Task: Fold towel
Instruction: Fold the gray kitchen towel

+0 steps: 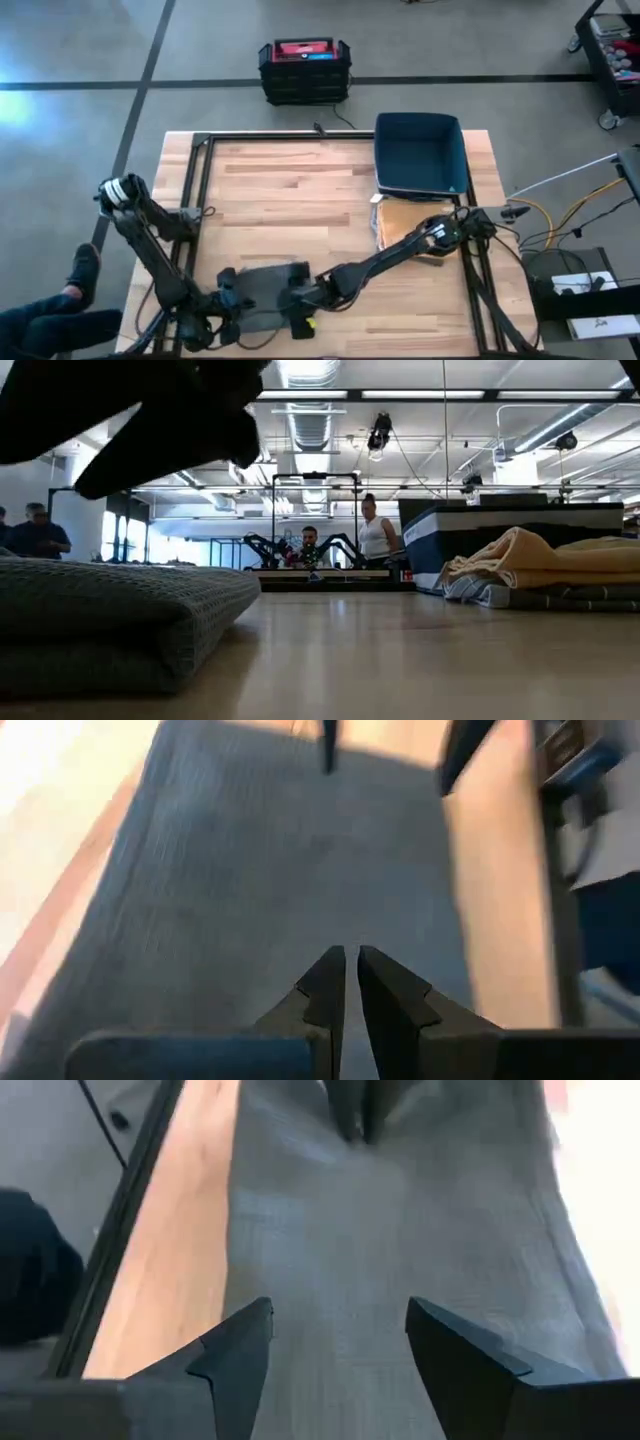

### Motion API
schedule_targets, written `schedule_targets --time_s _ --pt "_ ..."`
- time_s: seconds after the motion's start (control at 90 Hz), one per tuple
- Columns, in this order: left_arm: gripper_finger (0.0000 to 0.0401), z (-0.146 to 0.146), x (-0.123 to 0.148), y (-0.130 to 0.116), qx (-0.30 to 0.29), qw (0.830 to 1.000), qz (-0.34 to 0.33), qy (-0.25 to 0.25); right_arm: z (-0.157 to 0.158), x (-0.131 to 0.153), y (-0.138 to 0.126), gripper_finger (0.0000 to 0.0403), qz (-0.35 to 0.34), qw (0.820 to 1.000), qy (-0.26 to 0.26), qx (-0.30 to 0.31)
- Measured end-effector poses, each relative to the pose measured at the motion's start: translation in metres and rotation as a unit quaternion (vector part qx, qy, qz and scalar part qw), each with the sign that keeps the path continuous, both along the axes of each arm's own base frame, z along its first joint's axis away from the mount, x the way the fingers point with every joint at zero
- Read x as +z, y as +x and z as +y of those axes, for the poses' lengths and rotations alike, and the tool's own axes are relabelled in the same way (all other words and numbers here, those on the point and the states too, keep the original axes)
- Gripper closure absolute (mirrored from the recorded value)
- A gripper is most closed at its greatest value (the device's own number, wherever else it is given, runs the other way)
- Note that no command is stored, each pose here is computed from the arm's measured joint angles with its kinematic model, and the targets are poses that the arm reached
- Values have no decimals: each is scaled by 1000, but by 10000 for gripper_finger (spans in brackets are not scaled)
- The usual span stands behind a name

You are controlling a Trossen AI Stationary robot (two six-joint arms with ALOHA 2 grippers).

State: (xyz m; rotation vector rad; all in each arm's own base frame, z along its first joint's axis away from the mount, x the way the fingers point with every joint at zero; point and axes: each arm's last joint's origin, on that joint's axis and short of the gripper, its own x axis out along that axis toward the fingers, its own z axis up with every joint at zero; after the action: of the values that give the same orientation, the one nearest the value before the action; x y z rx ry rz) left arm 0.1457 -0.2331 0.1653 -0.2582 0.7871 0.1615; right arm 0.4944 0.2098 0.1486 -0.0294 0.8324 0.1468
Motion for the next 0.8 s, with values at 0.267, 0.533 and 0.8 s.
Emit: schedule_targets --time_s 0.267,0.533,0.8 --pt "381 -2 -24 -8 17 991 129 -27 -8 -39 -7 210 36 999 -17 -4" --pt "382 -10 -6 -32 30 990 100 -91 -11 -44 -22 224 110 993 -44 -7" --pt "382 -12 -1 -38 57 991 62 -104 -7 -8 -14 235 80 996 -48 14"
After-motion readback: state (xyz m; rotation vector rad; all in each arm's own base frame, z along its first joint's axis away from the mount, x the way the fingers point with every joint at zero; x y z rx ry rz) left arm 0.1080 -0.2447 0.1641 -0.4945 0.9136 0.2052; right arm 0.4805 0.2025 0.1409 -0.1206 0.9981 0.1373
